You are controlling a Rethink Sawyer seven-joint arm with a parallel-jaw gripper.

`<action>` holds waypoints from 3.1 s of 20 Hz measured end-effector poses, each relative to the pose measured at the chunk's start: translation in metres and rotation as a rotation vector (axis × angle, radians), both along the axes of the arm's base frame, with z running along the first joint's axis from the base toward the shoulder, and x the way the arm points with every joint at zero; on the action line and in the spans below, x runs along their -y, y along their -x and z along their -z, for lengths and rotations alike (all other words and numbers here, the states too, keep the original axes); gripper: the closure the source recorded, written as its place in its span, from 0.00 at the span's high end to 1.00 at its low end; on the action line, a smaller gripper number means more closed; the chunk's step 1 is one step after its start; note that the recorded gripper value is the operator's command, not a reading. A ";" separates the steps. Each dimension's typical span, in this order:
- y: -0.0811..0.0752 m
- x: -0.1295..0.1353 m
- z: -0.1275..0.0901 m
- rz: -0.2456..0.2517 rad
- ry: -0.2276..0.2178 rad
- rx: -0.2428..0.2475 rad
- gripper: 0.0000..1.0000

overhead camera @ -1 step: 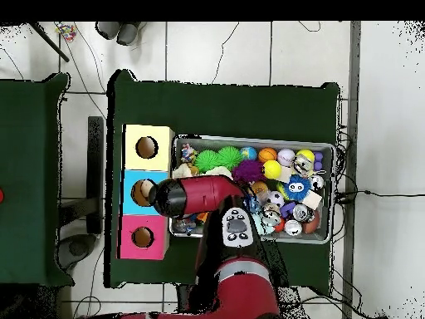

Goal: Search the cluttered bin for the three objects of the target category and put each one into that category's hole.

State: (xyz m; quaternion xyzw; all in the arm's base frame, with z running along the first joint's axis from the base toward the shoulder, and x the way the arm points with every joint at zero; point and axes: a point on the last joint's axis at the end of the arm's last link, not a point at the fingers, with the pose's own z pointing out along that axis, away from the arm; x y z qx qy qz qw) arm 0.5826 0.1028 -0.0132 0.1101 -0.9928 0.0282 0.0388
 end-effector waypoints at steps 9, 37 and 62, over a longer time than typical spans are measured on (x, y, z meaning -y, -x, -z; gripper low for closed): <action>-0.006 0.025 -0.002 0.054 -0.010 0.014 1.00; -0.036 -0.002 -0.127 0.071 -0.028 0.168 1.00; -0.085 0.005 -0.112 0.110 -0.035 0.124 1.00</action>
